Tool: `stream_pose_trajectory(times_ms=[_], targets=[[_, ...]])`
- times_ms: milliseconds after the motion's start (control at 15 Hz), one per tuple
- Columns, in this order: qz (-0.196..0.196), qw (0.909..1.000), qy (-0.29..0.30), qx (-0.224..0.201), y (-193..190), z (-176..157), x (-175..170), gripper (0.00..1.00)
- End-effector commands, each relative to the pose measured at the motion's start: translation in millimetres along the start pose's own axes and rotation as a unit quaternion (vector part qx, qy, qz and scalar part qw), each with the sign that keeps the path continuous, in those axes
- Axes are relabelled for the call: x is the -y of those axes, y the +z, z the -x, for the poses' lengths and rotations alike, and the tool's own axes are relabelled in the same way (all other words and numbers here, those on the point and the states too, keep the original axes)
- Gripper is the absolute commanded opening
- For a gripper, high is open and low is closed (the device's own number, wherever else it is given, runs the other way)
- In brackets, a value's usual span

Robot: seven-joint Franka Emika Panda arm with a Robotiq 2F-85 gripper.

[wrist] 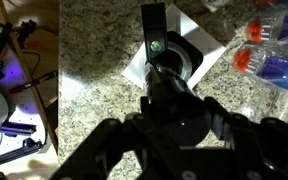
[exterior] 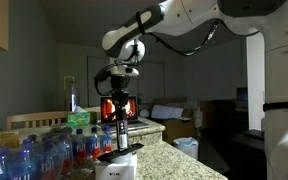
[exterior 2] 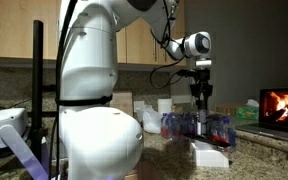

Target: Take the bottle and the black object and put them on the counter, then stack the clear tape, the black object and the bottle on the box

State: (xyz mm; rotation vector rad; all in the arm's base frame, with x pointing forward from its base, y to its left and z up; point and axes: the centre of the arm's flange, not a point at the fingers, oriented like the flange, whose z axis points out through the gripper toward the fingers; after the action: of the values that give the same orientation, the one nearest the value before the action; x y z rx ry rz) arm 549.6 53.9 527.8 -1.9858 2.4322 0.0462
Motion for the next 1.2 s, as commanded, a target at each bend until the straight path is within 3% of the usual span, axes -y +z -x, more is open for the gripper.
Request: stream_pose_trajectory(times_ms=[0,1133], targets=[[0.008,0.9999,0.006,0.012,-2.1,-3.7,-3.4,0.31],[-0.002,0.9999,0.001,0.012,3.8,-1.1,5.2,0.31]])
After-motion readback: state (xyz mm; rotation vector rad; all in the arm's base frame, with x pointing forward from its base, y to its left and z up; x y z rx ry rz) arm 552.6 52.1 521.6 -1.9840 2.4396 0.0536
